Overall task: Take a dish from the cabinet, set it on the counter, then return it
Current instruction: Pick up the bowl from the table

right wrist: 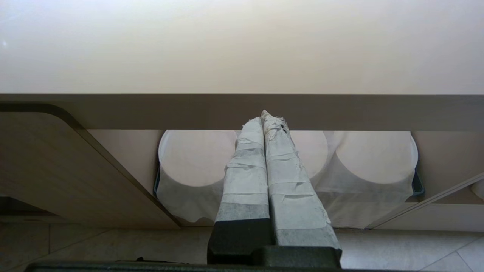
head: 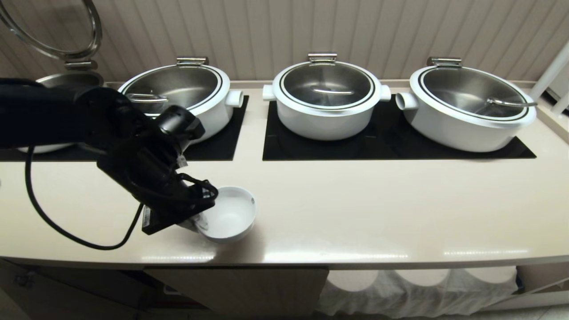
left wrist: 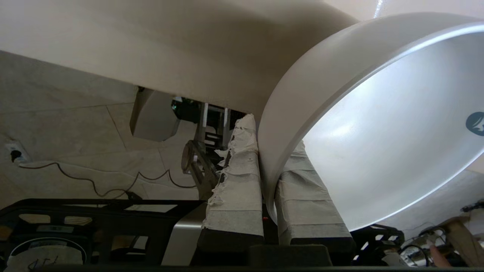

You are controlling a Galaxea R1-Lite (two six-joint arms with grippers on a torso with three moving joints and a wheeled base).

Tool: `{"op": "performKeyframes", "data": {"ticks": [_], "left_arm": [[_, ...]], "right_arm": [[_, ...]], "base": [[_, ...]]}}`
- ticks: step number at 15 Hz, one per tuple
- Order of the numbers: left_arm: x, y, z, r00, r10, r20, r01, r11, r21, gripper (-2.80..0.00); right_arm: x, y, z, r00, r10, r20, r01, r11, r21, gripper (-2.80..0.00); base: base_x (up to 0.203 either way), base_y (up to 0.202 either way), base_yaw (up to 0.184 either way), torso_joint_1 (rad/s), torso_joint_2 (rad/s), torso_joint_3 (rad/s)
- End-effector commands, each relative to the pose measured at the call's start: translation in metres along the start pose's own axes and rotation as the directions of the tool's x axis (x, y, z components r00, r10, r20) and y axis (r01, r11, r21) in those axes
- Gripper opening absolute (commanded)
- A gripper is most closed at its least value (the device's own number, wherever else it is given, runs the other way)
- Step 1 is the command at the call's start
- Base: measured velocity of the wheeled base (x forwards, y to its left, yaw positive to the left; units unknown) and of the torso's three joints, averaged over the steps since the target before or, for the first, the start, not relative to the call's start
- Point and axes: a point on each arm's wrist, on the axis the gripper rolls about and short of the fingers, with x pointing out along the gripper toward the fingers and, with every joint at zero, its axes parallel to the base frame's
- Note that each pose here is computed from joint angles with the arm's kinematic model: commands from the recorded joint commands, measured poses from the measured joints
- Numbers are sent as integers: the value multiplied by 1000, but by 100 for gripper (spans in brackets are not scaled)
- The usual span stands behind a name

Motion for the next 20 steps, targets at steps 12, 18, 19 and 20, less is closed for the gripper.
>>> {"op": "performKeyframes", "data": {"ticks": [12,18,19,20], "left_arm": [[-44,72,-98,998,-54,-28,57,990,131,-280],[-44,91,-132,992,-77,-97,95,977,193,-280],[-43,94,-135,992,-72,-101,91,976,196,-280],[-43,97,-137,992,-73,-99,91,976,199,-280]], "right_arm": [[0,0,0,1000,1,0,-1,1000,0,-280],[0,0,0,1000,2,0,-2,1000,-1,-280],[0,0,0,1000,2,0,-2,1000,0,-280],[0,0,0,1000,2,1,-2,1000,-1,-280]], "base": [[0,0,0,0,0,0],[0,0,0,0,0,0],[0,0,0,0,0,0],[0,0,0,0,0,0]]}}
